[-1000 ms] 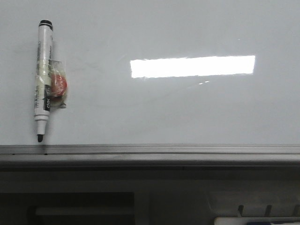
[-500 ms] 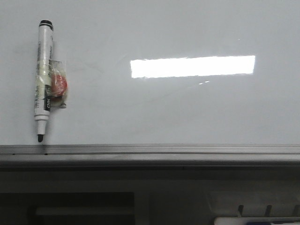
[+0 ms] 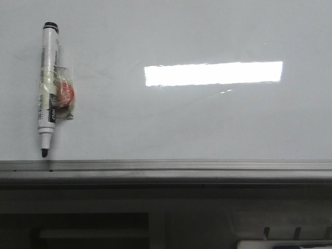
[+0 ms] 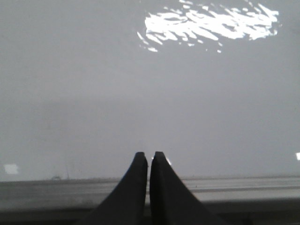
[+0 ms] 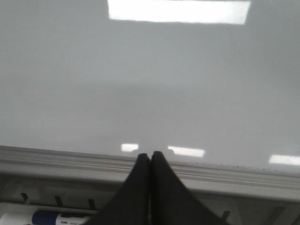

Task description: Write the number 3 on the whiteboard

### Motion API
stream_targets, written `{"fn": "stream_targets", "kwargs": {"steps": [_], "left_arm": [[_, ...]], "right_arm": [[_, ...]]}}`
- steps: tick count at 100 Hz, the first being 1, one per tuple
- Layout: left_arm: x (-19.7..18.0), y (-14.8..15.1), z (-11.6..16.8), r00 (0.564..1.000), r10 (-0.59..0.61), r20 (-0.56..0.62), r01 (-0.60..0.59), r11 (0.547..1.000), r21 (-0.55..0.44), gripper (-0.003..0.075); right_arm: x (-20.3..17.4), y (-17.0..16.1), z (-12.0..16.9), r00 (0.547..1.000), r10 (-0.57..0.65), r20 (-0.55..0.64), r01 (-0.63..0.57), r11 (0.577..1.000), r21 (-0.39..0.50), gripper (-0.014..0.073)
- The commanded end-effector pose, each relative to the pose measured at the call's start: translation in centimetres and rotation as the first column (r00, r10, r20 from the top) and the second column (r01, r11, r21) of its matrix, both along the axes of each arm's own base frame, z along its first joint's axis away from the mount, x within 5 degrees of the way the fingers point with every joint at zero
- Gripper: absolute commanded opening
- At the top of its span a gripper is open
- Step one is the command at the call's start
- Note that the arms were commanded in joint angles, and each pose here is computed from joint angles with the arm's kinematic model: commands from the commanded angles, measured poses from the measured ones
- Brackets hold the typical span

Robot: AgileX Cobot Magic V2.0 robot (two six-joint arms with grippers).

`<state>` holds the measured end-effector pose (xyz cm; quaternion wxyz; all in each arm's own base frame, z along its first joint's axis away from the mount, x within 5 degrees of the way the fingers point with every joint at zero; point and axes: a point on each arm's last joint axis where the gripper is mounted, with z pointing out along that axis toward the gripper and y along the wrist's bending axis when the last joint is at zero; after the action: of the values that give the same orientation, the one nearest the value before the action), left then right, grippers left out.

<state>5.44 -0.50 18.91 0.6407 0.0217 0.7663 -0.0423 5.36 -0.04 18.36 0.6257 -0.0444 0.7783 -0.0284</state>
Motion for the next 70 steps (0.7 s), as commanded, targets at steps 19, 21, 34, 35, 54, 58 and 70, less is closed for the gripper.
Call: {"fn": "stream_targets", "kwargs": {"steps": [19,21,34,35,54,58,70], "left_arm": [[0.0,0.0,1.3,0.982,-0.003,0.188,0.009,1.000,-0.030,-0.0020],[0.0,0.0,1.3,0.982,-0.003,0.188,0.009,1.000,-0.030,-0.0020],[0.0,0.0,1.3,0.982,-0.003,0.188,0.009,1.000,-0.030,-0.0020],[0.0,0.0,1.3,0.982,-0.003,0.188,0.009,1.000,-0.030,-0.0021],[0.0,-0.1,1.5,0.979,0.000,0.203,0.012,0.998,-0.058,-0.0020],[0.0,-0.1,1.5,0.979,0.000,0.203,0.012,0.998,-0.058,-0.0021],[0.0,-0.1,2.0,0.973,0.001,0.233,0.014,0.998,-0.064,-0.0021]], "right_arm": [[0.2,0.2,1.1,0.977,0.019,0.214,-0.015,1.000,-0.024,-0.0061],[0.2,0.2,1.1,0.977,0.019,0.214,-0.015,1.000,-0.024,-0.0061],[0.2,0.2,1.3,0.972,0.022,0.235,-0.016,1.000,-0.024,-0.0061],[0.2,0.2,1.3,0.971,0.022,0.237,-0.017,1.000,-0.024,-0.0061],[0.2,0.2,1.5,0.967,0.024,0.255,-0.018,1.000,-0.024,-0.0061],[0.2,0.2,1.5,0.967,0.024,0.255,-0.018,1.000,-0.024,-0.0061],[0.2,0.2,1.5,0.967,0.015,0.254,-0.022,1.000,0.021,-0.0061]]}}
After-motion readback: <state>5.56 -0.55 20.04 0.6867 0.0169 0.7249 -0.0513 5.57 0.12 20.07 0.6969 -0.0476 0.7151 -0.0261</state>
